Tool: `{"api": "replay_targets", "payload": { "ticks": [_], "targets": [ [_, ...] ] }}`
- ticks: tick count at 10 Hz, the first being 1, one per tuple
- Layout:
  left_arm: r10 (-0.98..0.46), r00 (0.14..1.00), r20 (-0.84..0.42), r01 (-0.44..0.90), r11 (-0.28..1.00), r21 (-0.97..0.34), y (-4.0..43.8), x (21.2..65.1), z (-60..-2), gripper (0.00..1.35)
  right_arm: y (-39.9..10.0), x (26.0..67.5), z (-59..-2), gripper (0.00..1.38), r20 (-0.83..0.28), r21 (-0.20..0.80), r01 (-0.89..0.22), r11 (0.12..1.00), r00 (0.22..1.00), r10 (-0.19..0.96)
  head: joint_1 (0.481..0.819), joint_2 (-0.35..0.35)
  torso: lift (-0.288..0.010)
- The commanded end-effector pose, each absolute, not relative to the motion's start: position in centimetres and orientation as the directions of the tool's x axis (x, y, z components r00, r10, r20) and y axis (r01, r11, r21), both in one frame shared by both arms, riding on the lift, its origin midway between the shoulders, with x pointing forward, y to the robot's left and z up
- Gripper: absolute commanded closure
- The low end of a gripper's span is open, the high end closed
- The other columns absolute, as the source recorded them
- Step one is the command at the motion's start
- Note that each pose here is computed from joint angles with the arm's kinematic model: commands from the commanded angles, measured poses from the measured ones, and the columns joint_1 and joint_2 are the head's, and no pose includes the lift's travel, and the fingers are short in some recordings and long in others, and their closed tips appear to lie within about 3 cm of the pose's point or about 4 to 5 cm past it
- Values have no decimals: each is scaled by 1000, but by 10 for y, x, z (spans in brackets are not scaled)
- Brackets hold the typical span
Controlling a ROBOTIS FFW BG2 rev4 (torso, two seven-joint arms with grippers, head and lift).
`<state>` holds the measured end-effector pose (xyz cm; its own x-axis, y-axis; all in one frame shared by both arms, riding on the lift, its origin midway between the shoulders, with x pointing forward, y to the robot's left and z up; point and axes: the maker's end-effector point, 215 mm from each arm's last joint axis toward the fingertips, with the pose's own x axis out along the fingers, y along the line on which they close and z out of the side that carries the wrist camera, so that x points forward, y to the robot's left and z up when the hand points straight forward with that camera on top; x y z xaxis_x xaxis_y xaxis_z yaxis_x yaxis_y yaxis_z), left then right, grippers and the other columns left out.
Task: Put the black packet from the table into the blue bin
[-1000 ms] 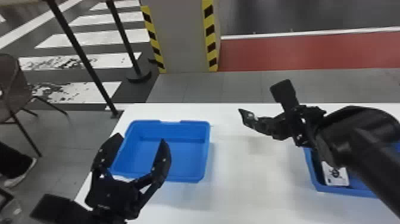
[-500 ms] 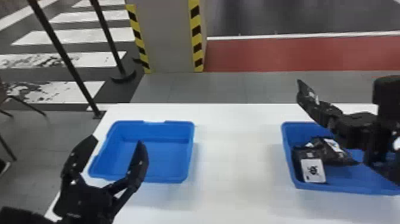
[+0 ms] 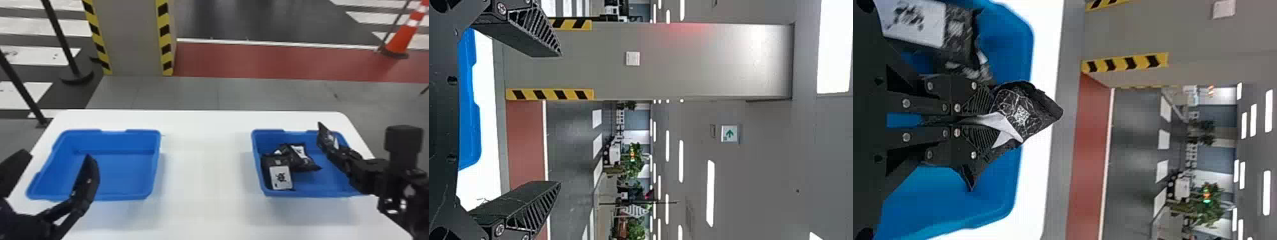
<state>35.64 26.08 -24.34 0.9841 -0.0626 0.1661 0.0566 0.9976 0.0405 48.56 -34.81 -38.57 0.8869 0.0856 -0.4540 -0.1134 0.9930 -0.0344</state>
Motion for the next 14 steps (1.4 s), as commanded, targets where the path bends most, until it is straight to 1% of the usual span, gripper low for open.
{"api": "replay_targets", "payload": {
  "ticks": [1,2,3,4,5,6,7,9,10,11,12,14],
  "targets": [
    [-58,983,172,51,998,44,262,356,-242,108,-387,494,-414,443,-499,-58,-85,995,866,44,695,-110,-110],
    [-58,983,174,51,998,44,262,356,-241,107,-387,499,-414,15,-485,-52,-107,993,872,68,695,-143,-110],
    [-56,983,174,49,998,45,263,355,-241,107,-374,501,-399,-1,-423,-49,-139,989,900,106,695,-154,-110],
    [-56,983,176,49,998,47,263,356,-240,107,-351,493,-372,51,-318,-38,-185,982,934,164,695,-157,-110],
    [-53,983,176,45,998,49,265,355,-240,107,-329,472,-344,51,-225,-48,-217,975,953,201,695,-137,-110],
    [-48,984,174,40,998,50,268,354,-241,107,-317,445,-325,70,-168,-73,-222,972,964,208,695,-111,-110],
    [-45,984,174,37,998,51,269,354,-241,107,-306,420,-314,85,-129,-81,-231,970,967,220,695,-85,-110],
    [-47,983,176,37,998,55,268,354,-240,107,-277,378,-299,88,-61,-50,-269,962,962,266,695,-57,-110],
    [-48,983,176,38,998,56,268,354,-240,107,-266,360,-285,94,-35,-35,-274,961,961,273,695,-36,-110],
    [-47,984,173,37,998,57,269,354,-241,107,-268,347,-274,96,-21,-38,-247,968,969,246,695,-13,-110],
    [-48,984,171,39,998,55,268,354,-242,107,-275,342,-273,98,-16,-29,-225,974,974,224,695,-3,-110],
    [-53,983,173,45,998,53,265,355,-241,107,-270,340,-267,98,-9,-31,-236,971,972,236,695,-9,-110]
  ]
}}
